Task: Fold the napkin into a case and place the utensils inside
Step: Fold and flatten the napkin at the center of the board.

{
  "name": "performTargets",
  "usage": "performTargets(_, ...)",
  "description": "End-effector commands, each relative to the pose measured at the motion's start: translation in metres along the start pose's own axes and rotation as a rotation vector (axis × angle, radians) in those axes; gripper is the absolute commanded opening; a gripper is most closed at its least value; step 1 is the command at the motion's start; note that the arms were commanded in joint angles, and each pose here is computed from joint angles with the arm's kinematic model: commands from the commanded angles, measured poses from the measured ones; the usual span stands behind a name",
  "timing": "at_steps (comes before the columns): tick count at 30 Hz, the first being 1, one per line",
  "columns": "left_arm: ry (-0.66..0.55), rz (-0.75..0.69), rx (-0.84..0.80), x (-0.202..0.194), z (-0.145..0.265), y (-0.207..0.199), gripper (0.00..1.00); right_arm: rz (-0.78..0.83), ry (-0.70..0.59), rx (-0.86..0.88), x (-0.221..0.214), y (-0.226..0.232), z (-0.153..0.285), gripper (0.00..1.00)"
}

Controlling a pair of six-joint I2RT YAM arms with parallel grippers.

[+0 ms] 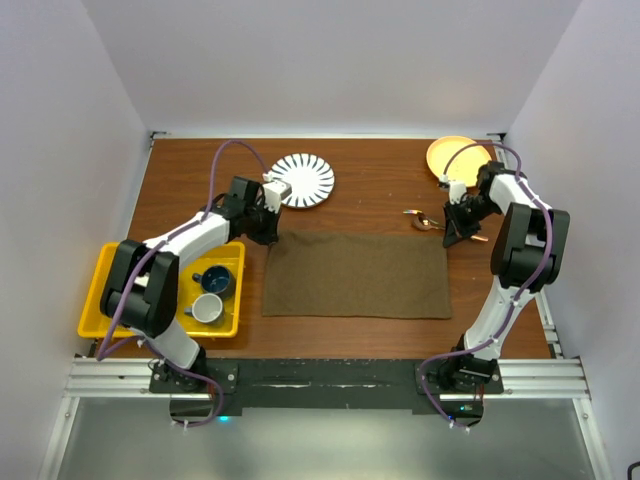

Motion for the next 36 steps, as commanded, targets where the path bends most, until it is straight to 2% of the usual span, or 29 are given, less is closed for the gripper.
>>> performTargets(1,-0.05,-0.011,0.049,0.006,-0.004,0.011,0.0,0.016,-0.057,-0.013,0.018,0.002,0.008,0.0)
performTargets(11,-0.086,-0.049,0.057,0.014,0.029,0.003,0.0,0.051,-0.066,-0.01,0.015,0.009,0.021,0.0)
performTargets(17,-0.187,-0.103,0.099,0.031,0.075,-0.001,0.0,0.122,-0.208,-0.043,0.023,0.025,0.073,0.0)
performTargets(20,-0.201,-0.113,0.093,0.033,0.079,-0.003,0.0,0.14,-0.256,-0.045,0.029,0.03,0.084,0.0)
performTargets(27,-0.22,-0.123,0.083,0.041,0.079,-0.003,0.0,0.12,-0.229,-0.012,0.025,0.033,0.078,0.0)
performTargets(31,-0.269,-0.167,0.057,0.048,0.095,-0.012,0.0,0.158,-0.24,-0.001,0.022,0.041,0.089,0.0)
performTargets(33,-0.293,-0.185,0.053,0.05,0.106,-0.016,0.0,0.183,-0.276,-0.013,0.021,0.047,0.104,0.0)
performTargets(36,-0.391,-0.227,0.058,0.064,0.14,-0.028,0.0,0.209,-0.36,-0.02,0.021,0.059,0.133,0.0)
Point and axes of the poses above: each gripper's point midway between its finger pads, its own z axis back along the fingers, its own y axis along the line the jaws close on, x = y × z, the point moved 2 cm from there along z, back along the fingers, and after that the axes turned 12 degrees about -z, right-handed, at the moved point
